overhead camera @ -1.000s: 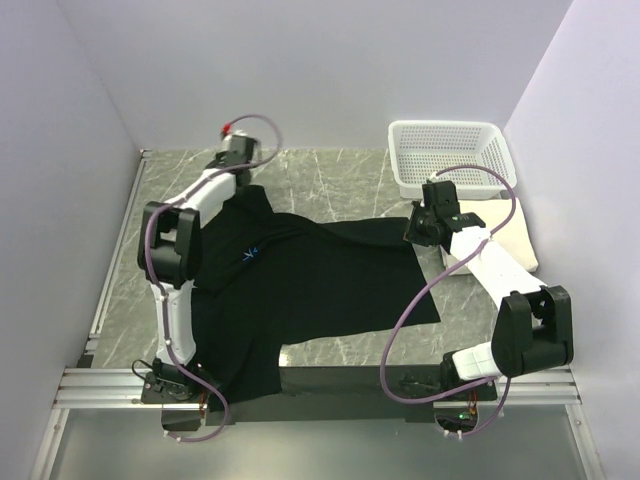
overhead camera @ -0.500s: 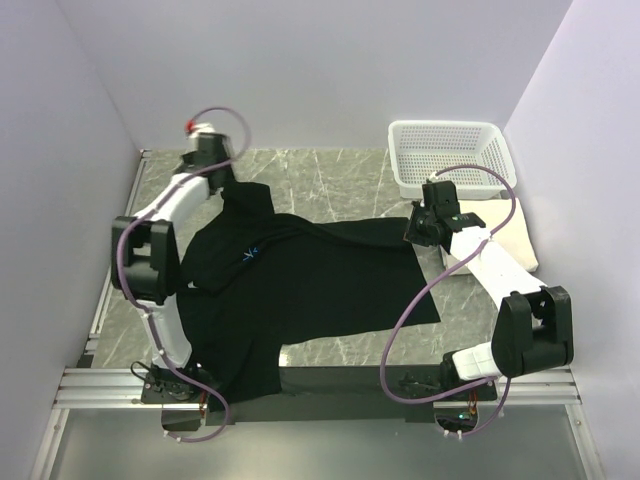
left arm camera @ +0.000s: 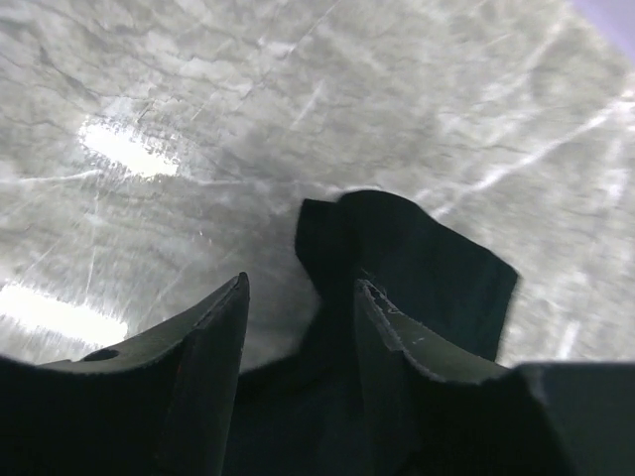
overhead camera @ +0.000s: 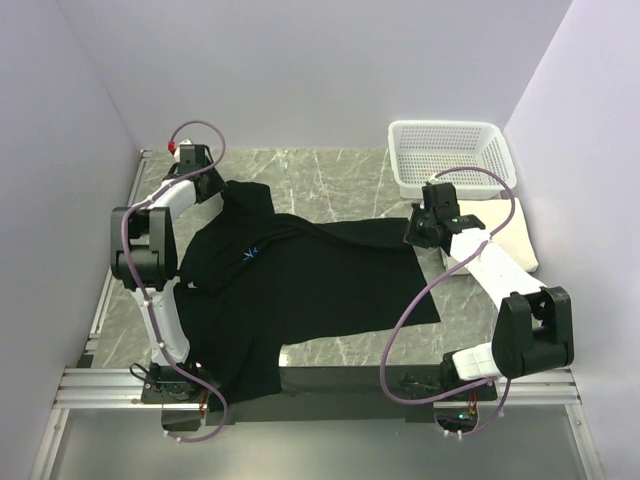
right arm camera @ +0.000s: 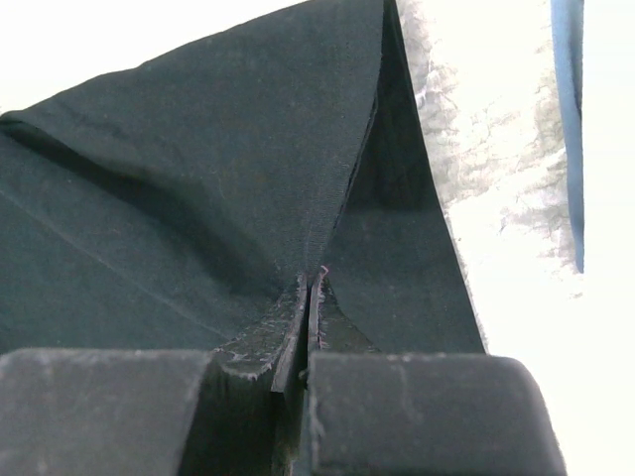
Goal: Fold and stack the t-shirts
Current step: Flatten the tshirt out
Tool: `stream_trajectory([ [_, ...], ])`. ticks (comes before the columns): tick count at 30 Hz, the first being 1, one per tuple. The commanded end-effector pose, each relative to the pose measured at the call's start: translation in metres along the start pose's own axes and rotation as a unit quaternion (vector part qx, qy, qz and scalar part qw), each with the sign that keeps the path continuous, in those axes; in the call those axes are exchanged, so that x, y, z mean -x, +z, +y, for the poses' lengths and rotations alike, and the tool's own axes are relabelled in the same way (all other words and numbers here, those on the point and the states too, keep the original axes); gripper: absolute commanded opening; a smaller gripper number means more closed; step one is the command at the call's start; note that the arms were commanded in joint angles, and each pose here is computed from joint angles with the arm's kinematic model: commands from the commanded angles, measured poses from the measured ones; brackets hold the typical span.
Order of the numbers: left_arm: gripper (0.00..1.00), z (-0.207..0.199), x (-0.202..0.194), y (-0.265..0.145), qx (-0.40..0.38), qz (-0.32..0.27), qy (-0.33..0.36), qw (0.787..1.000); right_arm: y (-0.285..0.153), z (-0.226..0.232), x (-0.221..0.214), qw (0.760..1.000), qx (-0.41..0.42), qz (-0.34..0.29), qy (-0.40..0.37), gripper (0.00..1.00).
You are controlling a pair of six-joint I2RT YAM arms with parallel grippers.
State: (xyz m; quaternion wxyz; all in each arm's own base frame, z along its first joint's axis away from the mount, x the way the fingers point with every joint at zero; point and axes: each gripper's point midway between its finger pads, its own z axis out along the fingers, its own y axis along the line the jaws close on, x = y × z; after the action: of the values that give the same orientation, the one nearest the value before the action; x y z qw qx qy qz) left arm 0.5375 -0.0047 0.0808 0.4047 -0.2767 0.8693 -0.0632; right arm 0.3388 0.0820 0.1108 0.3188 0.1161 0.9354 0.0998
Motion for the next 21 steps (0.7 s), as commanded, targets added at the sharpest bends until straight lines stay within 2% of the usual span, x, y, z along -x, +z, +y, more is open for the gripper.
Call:
stream_trajectory([
  [1,0.5,-0.001,0.011,0.014,0.007,-0.017,-0.005,1.0,-0.008,0.003,0.008,1.0,0.009,-0.025,-0.008,0.0],
  [7,0.5,0.006,0.003,0.027,0.022,-0.011,0.014,1.0,-0.009,0.002,0.008,1.0,0.007,-0.027,-0.01,0.0],
  [21,0.52,-0.011,0.004,0.043,0.034,-0.016,0.057,0.998,-0.007,0.002,0.008,1.0,0.006,-0.023,-0.011,0.0],
])
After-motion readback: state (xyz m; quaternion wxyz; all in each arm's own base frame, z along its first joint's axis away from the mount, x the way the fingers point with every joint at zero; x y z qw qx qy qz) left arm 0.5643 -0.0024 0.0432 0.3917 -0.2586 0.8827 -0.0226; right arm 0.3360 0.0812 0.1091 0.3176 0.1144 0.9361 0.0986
